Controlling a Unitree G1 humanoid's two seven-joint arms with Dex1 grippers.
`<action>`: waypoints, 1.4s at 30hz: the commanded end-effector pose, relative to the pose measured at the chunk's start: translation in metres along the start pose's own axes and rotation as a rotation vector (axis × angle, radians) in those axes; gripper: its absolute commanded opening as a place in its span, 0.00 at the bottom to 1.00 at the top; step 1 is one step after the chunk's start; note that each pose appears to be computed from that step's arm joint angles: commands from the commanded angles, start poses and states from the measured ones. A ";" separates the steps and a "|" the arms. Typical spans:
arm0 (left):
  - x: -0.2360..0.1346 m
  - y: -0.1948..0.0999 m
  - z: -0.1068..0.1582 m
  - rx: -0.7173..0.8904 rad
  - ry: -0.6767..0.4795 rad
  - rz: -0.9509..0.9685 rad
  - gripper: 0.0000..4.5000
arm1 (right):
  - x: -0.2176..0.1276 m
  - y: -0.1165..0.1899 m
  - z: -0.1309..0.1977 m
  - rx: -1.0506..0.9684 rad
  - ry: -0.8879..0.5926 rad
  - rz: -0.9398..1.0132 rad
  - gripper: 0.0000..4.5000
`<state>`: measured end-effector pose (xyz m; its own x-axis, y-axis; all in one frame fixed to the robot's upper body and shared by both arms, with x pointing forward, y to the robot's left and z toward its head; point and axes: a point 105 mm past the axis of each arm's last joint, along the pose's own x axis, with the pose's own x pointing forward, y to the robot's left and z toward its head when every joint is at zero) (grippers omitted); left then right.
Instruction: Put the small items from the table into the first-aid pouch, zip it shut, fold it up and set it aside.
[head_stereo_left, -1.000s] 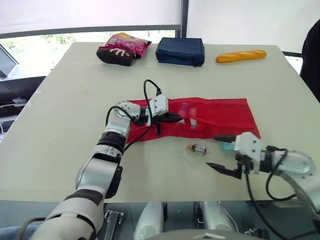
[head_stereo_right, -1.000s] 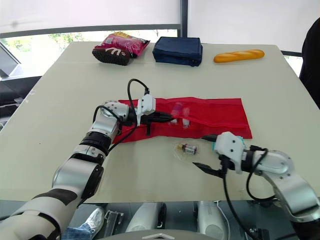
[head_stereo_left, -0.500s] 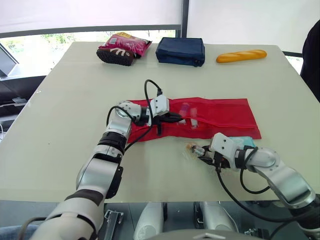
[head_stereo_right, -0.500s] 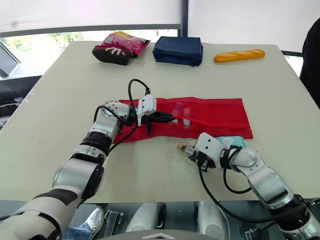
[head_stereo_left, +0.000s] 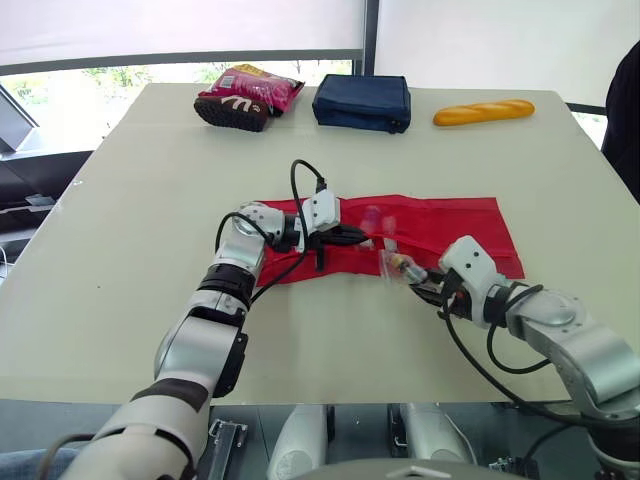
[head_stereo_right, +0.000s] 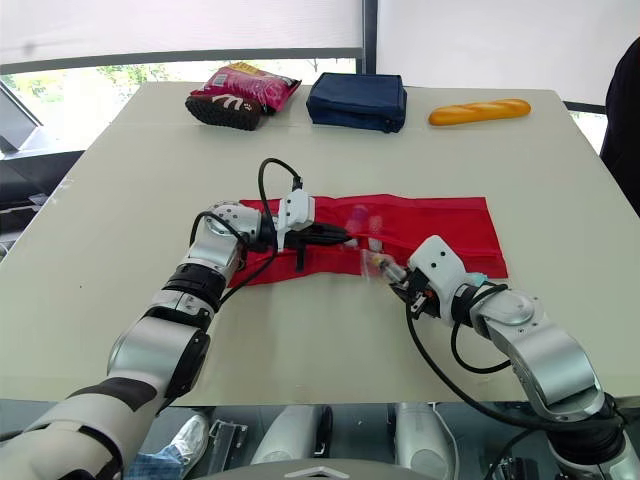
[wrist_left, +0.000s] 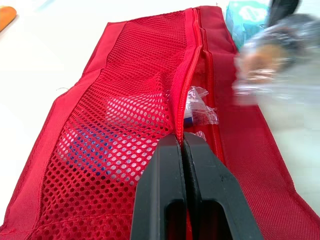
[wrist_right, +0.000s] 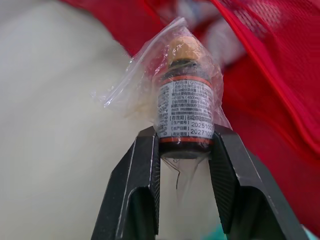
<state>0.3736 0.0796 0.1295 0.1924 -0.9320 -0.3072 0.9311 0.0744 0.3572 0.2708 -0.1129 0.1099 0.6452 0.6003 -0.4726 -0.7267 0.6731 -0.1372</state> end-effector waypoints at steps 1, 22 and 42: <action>0.003 0.003 0.016 0.048 -0.047 0.000 0.00 | -0.002 -0.007 0.002 0.035 0.020 -0.061 0.19; 0.005 0.003 0.017 0.055 -0.043 -0.019 0.00 | -0.013 -0.024 0.012 0.225 0.013 -0.220 0.19; 0.015 -0.004 0.022 0.069 -0.067 -0.061 0.00 | 0.015 -0.030 0.010 0.357 0.016 -0.318 0.19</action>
<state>0.3680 0.0650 0.1275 0.1364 -0.9456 -0.2955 0.9392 0.0285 0.3423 0.2989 -0.1184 0.1081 0.7847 0.3577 -0.5063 -0.3890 0.9200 0.0470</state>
